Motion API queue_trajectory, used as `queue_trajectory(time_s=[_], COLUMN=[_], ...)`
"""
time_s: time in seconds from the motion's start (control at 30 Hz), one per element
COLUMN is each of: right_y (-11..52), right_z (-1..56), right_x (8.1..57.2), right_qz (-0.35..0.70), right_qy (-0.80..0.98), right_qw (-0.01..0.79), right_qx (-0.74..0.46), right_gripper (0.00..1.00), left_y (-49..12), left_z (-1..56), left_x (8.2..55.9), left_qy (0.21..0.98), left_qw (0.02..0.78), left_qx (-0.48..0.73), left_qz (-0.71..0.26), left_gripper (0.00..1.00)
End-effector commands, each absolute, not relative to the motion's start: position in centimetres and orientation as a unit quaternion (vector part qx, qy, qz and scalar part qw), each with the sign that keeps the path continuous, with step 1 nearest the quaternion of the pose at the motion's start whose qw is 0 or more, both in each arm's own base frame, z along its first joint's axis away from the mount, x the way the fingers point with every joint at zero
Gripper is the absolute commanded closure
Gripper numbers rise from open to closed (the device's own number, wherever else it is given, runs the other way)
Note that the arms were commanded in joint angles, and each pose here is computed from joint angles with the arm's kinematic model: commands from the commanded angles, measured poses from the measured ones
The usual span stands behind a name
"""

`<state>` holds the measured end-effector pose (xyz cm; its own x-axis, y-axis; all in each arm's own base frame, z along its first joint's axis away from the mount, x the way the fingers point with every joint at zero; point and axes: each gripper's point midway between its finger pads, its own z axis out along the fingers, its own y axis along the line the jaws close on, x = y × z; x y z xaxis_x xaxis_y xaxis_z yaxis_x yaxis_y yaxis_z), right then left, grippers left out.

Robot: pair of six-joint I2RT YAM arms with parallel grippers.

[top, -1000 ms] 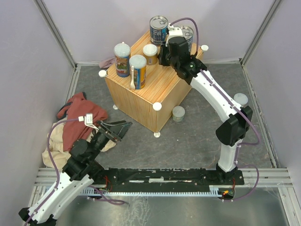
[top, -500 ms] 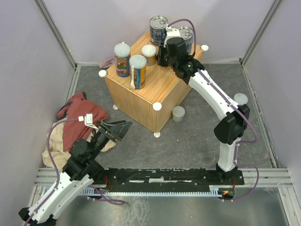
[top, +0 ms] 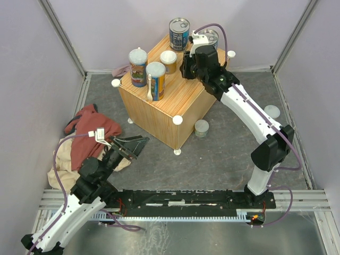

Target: Place and organize the canned foods onto the counter

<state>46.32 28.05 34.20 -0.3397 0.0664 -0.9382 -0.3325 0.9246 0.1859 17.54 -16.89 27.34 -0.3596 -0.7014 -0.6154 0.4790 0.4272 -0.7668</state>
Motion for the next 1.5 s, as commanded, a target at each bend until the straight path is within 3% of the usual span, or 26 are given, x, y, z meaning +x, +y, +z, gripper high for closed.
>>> queue_trajectory(time_s=[0.0,1.1,1.27,1.47], right_y=[29.3,32.9,31.0,28.4], right_z=[37.1,38.4,39.2,40.0], right_x=[45.0,47.9,45.4,41.5], right_qz=[0.221,0.265,0.256,0.245], right_qy=[0.772,0.753,0.75,0.747], right_qw=[0.586,0.591,0.599,0.607], right_qx=[-0.109,-0.116,-0.113,-0.113], right_gripper=[0.66,0.65,0.59,0.44], left_y=[-16.8,-16.8,-16.5,-16.2], left_z=[28.7,28.4,28.6,29.0], left_x=[17.2,17.6,17.4,17.2], left_qy=[0.61,0.616,0.612,0.614], left_qw=[0.578,0.583,0.585,0.586], left_qx=[-0.075,-0.073,-0.076,-0.076], left_qz=[-0.536,-0.525,-0.527,-0.524], left_gripper=[0.0,0.0,0.0,0.0])
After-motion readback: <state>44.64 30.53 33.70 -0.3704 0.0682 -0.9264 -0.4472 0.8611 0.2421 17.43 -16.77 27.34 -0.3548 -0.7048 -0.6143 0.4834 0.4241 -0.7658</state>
